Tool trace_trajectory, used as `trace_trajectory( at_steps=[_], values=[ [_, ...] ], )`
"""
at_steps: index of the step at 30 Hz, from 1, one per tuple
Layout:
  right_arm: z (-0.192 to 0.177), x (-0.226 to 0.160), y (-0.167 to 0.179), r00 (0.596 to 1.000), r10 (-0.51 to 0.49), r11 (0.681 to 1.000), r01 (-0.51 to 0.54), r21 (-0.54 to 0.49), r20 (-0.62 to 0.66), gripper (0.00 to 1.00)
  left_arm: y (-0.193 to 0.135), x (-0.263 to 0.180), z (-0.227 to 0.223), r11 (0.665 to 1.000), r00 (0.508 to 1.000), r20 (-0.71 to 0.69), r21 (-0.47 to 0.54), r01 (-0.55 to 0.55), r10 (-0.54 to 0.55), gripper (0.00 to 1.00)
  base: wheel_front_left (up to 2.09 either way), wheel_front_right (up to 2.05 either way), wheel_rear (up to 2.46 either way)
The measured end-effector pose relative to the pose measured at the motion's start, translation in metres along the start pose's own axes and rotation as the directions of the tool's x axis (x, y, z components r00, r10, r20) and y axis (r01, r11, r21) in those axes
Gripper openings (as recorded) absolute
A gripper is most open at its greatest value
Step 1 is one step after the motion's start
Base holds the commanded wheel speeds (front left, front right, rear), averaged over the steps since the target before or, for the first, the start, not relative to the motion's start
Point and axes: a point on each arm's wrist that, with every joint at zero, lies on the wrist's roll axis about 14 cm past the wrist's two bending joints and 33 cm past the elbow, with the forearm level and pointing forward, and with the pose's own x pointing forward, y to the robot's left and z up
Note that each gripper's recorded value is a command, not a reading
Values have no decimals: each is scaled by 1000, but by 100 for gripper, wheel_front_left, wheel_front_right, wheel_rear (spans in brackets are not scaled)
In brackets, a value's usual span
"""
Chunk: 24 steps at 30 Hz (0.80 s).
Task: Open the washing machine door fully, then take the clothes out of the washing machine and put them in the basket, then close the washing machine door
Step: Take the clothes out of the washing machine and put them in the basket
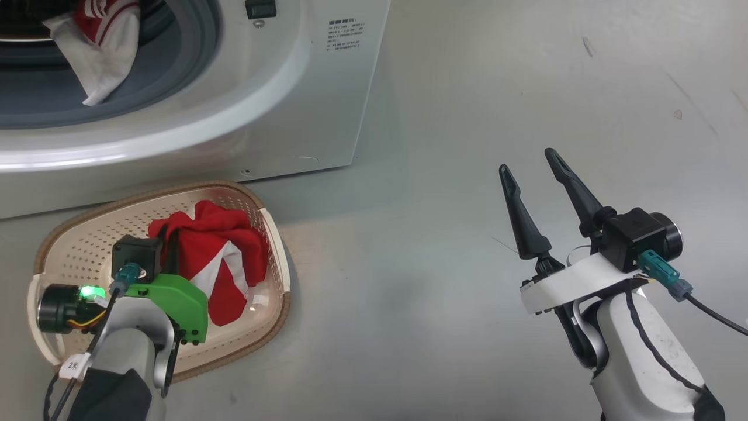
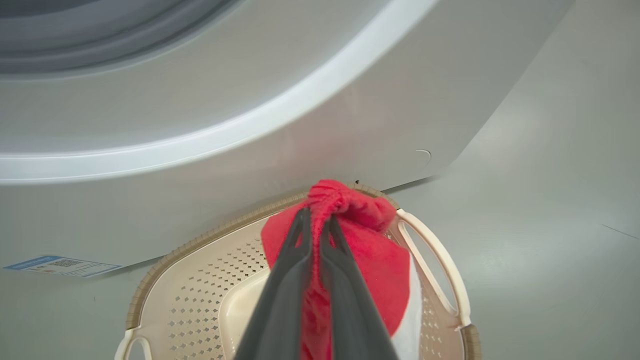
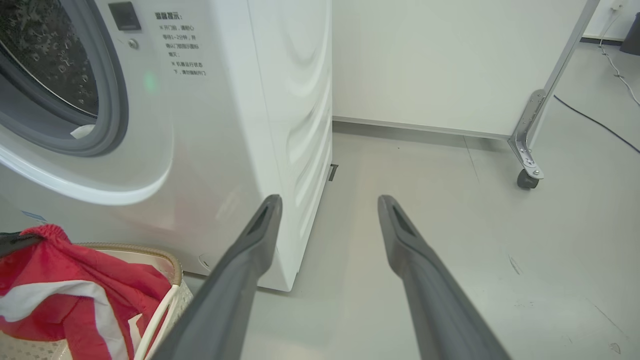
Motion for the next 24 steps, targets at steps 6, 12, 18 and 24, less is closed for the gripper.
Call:
trace_trajectory(
  at_steps=[6,12,18,24],
  values=[
    [-9,7,-7,1000,-9,1000,9,-9,-23,100,3,13,-20,1000,999,-53,-11,-3,2,0,0,0,0],
    [-16,10,-13,999,-21,1000,20,-12,-37,100,18,17,-39,999,995,-95,-13,-38,37,0,0,0,0],
    [-21,14,-16,999,-24,1000,23,-16,-48,100,32,15,-64,996,984,-161,-19,-84,80,0,0,0,0],
    [-22,15,-18,998,-27,999,26,-20,-51,100,37,16,-74,994,977,-188,-28,-105,98,0,0,0,0]
  ],
)
